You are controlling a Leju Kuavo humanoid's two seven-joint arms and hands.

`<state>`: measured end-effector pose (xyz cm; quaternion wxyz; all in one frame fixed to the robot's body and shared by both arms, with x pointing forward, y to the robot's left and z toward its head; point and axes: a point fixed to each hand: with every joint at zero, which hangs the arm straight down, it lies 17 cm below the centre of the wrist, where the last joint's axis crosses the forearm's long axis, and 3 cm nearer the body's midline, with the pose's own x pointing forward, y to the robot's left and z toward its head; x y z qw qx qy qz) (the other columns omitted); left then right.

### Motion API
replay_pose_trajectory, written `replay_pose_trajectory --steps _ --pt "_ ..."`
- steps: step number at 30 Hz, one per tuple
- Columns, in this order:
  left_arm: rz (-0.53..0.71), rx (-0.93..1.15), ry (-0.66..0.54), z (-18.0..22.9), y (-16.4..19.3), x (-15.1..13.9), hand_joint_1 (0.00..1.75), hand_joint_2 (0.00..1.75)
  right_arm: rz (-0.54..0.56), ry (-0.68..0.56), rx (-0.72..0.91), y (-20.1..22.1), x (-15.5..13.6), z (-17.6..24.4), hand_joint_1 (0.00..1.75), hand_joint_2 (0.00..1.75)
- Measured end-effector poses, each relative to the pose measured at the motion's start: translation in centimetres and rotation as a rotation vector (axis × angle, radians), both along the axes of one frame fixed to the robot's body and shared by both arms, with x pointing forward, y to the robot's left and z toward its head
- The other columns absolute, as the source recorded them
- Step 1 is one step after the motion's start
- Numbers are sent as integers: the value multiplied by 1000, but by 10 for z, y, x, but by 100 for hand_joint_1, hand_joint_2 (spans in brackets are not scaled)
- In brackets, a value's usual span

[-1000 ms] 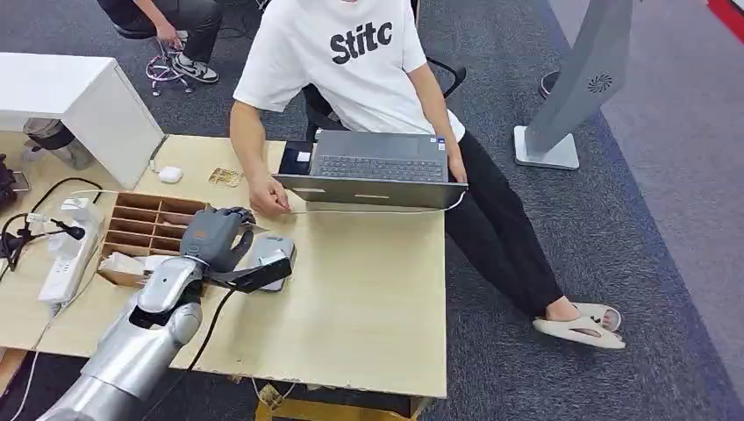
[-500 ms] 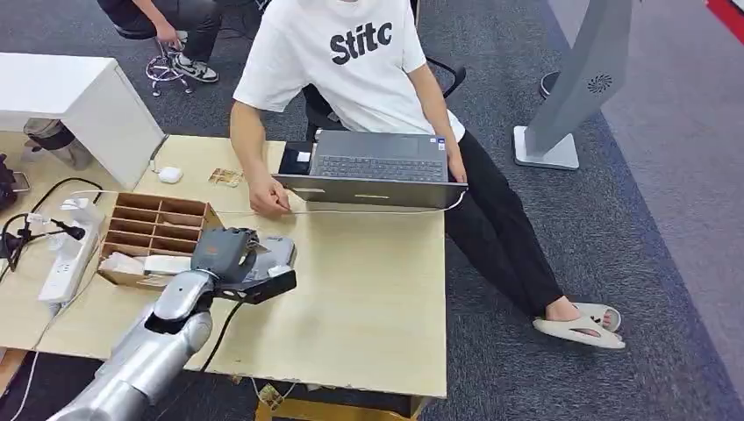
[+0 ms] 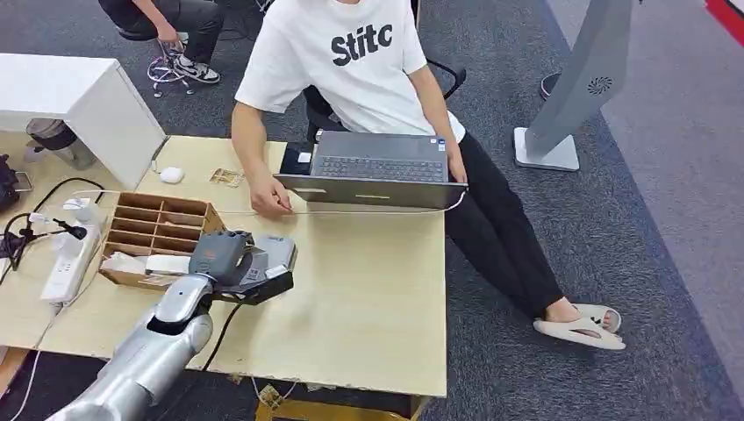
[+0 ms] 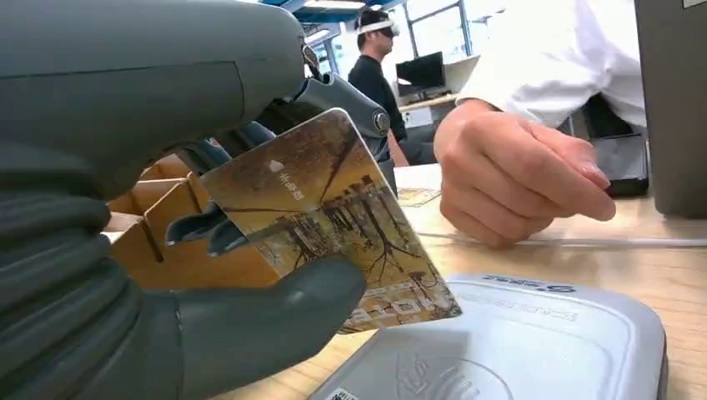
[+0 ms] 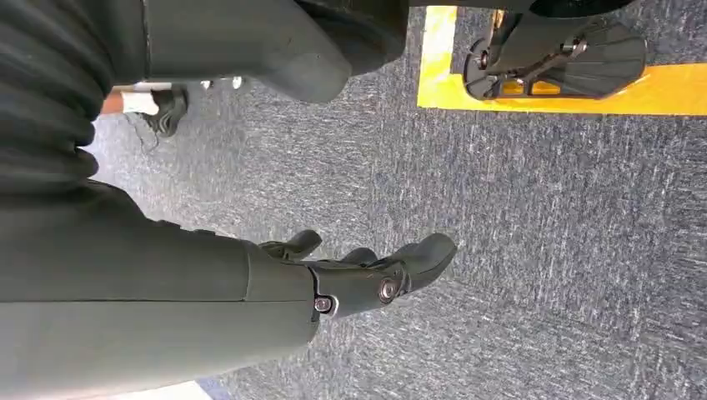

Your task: Pass the card to the sensor for recognition and then transmit it.

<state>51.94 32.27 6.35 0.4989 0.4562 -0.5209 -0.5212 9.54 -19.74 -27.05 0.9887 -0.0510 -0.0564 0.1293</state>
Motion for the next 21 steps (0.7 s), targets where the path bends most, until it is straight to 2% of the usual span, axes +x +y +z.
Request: replay_pose_trajectory --steps 6,10,21 --pt "-15 -6 -34 6 -3 1 175 175 -1 0 0 0 0 0 0 175" --pt "-25 -11 -104 26 -5 5 175 175 -4 -1 0 0 0 0 0 175" --pt "28 -67 -459 175 40 28 175 175 1 -3 -10 -2 0 0 0 175"
